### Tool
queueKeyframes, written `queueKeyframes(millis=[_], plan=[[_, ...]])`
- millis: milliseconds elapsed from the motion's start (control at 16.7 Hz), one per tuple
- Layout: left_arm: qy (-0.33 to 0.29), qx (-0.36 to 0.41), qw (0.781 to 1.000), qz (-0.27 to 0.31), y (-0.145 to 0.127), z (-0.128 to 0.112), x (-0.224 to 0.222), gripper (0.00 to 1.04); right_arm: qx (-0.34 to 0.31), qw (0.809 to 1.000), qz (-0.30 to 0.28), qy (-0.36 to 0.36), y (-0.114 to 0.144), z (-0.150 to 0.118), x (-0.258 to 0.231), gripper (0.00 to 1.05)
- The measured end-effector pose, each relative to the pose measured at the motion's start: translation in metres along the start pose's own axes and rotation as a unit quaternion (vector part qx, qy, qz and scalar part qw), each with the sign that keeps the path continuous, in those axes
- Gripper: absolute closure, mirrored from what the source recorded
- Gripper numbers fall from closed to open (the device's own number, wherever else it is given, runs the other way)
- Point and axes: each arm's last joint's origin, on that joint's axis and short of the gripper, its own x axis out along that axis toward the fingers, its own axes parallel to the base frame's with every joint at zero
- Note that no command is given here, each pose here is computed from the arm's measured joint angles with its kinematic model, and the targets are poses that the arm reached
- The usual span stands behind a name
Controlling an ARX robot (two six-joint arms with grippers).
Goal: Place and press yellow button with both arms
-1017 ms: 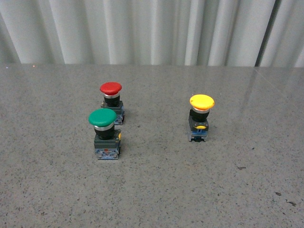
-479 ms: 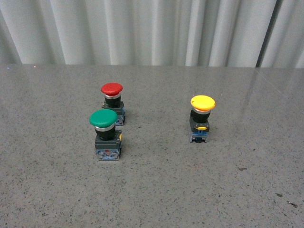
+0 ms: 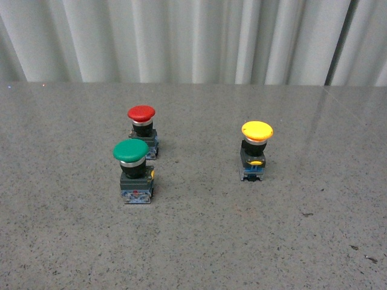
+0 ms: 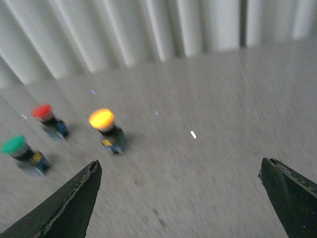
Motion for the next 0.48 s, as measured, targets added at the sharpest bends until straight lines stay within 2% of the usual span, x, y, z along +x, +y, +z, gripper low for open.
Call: queueKeyframes(millis=[179, 299, 479], plan=[[0.0, 0.0, 1.0, -0.001, 0.0, 0.0, 0.0, 0.07, -0.025, 0.992, 0.071, -0.098, 0.035, 0.08, 0.03, 0.07], [0.0, 0.0, 1.0, -0.001, 0.0, 0.0, 0.0, 0.07, -0.037, 0.99, 0.109, -0.084, 0.057, 0.091, 0.07, 0.07], [0.0, 0.0, 1.0, -0.001, 0.0, 0.0, 0.0, 0.07, -0.045, 0.992, 0.113, -0.027, 0.083, 0.087, 0.135, 0.07]])
